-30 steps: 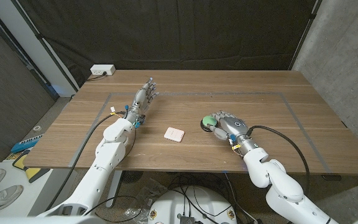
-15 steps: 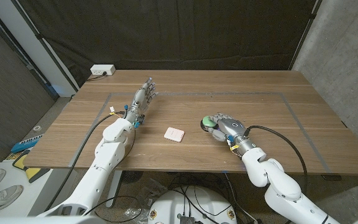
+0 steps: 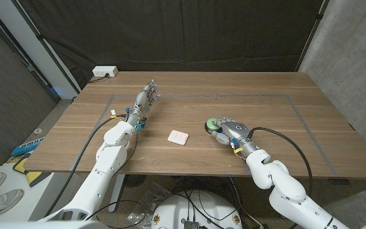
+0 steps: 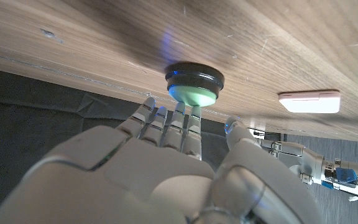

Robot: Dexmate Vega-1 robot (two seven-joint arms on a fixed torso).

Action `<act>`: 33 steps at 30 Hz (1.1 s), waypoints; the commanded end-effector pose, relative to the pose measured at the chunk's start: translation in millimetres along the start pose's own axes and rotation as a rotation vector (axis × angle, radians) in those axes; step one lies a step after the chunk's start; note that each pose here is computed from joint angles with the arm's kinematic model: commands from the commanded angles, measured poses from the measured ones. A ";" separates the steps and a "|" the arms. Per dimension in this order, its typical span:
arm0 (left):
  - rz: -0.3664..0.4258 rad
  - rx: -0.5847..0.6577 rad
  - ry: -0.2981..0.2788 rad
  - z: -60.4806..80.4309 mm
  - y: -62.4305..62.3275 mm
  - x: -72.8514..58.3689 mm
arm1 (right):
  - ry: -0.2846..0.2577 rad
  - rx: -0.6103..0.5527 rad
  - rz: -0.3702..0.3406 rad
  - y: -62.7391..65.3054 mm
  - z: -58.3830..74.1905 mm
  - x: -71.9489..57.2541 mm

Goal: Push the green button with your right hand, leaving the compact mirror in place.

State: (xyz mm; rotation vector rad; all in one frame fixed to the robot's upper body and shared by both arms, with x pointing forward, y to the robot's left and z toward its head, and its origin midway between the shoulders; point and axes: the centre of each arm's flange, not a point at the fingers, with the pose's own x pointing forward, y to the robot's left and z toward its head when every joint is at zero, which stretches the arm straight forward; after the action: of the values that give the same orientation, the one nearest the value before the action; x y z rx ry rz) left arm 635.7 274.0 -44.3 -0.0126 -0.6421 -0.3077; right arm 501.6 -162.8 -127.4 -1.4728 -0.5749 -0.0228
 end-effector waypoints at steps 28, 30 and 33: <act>0.005 -0.009 0.018 -7.1 6.8 10.4 | 0.013 -0.059 0.220 15.0 -1.0 27.3; 0.007 -0.009 0.020 -7.6 7.4 10.4 | 0.014 -0.056 0.235 17.4 -1.5 29.5; 0.010 -0.009 0.022 -8.1 8.3 10.4 | 0.017 -0.056 0.259 21.0 -2.2 32.6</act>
State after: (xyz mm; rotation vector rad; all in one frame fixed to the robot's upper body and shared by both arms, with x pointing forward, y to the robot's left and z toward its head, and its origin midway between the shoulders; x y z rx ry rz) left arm 647.4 276.4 -43.1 -0.0197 -0.6276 -0.3064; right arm 524.3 -154.7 -122.8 -1.5640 -0.4557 0.0796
